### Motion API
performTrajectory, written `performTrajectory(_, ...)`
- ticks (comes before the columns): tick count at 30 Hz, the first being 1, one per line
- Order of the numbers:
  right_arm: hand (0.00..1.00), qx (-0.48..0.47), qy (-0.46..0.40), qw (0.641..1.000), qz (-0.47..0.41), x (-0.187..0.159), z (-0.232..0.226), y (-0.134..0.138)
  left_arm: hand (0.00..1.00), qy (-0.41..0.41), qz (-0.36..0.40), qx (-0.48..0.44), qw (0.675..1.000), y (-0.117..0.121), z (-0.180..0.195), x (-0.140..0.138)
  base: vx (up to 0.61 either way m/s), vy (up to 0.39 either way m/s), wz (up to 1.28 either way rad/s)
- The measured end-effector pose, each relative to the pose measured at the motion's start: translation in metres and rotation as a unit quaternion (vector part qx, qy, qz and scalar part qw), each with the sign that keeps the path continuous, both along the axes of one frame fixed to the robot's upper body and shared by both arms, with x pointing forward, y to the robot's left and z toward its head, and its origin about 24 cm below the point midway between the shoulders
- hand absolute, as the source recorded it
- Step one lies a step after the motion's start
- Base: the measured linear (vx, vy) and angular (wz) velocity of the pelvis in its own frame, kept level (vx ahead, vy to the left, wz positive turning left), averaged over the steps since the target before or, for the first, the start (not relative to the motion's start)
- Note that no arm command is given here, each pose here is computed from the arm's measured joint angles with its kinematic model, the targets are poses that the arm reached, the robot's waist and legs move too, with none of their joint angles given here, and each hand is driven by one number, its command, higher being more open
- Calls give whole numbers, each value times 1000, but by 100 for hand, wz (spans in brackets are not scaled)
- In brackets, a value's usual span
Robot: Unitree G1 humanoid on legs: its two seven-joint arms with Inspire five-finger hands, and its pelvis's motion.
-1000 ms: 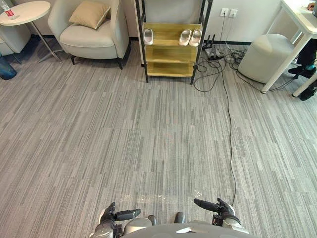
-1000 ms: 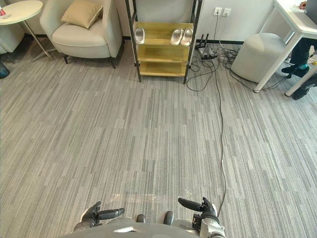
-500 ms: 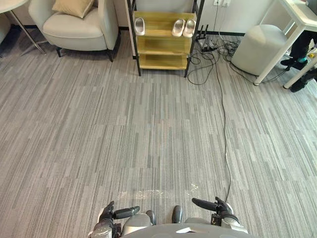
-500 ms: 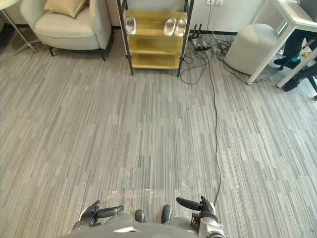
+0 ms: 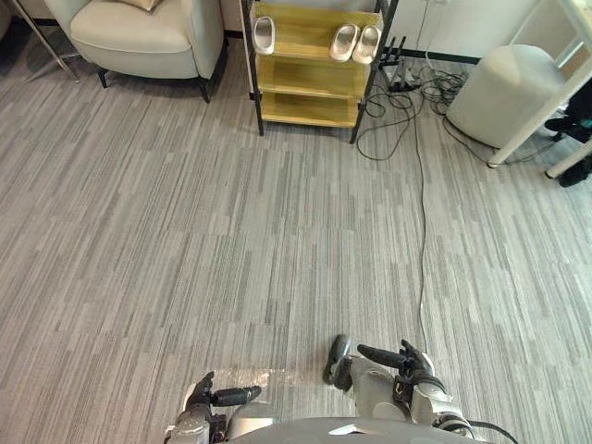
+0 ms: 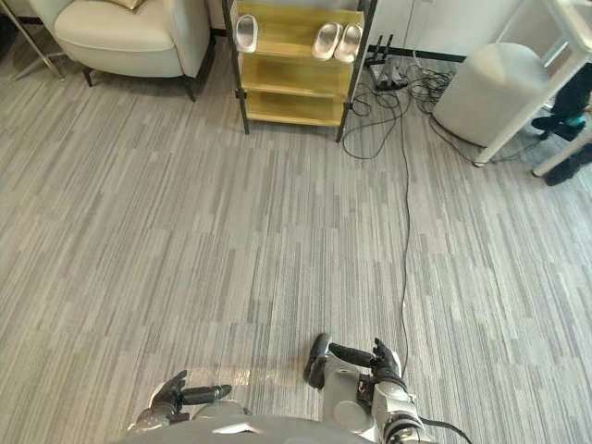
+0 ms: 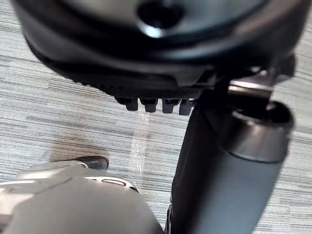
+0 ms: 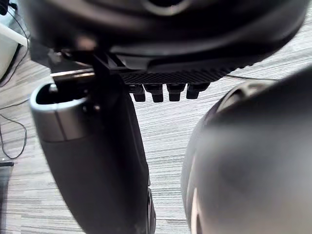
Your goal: Organize the slippers on the shoe rack
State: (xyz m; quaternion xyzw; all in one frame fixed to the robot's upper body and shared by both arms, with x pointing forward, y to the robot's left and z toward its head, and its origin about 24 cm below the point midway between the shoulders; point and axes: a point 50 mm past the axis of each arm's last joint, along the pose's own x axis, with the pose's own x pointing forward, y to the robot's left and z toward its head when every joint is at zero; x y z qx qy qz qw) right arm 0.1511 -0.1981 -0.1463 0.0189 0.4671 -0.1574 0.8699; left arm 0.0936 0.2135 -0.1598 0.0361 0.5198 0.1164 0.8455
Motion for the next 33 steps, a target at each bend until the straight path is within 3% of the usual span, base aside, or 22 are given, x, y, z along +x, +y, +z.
performTrajectory(4, 100, -7, 14, 1000, 12, -7, -2, -1, 100, -17, 31, -7, 999, 0, 2, 5, 493, -268, 12)
performTrajectory(8, 100, -4, 16, 1000, 16, -6, -3, 3, 100, -74, 30, 1, 997, 7, 14, 30, 503, -166, -7)
performTrajectory(11, 100, 2, -1, 1000, 1, 7, 2, 5, 100, -122, 24, 3, 992, 9, 26, 56, 395, 78, -29)
performTrajectory(15, 100, -2, 8, 1000, -3, 2, -1, 4, 100, -126, 24, -4, 992, 4, 26, 59, 469, 212, -17)
performTrajectory(17, 100, 18, 8, 1000, 4, 2, -2, 20, 100, -131, 25, 13, 991, 16, 31, 66, 658, 223, 23)
performTrajectory(25, 100, 27, -18, 999, 19, 10, 1, 29, 100, -79, 36, 11, 996, 17, 19, 41, 436, 137, 8)
performTrajectory(33, 100, 23, -34, 999, 5, 14, 5, 21, 100, -75, 37, 3, 996, 10, 16, 40, 482, -126, 55)
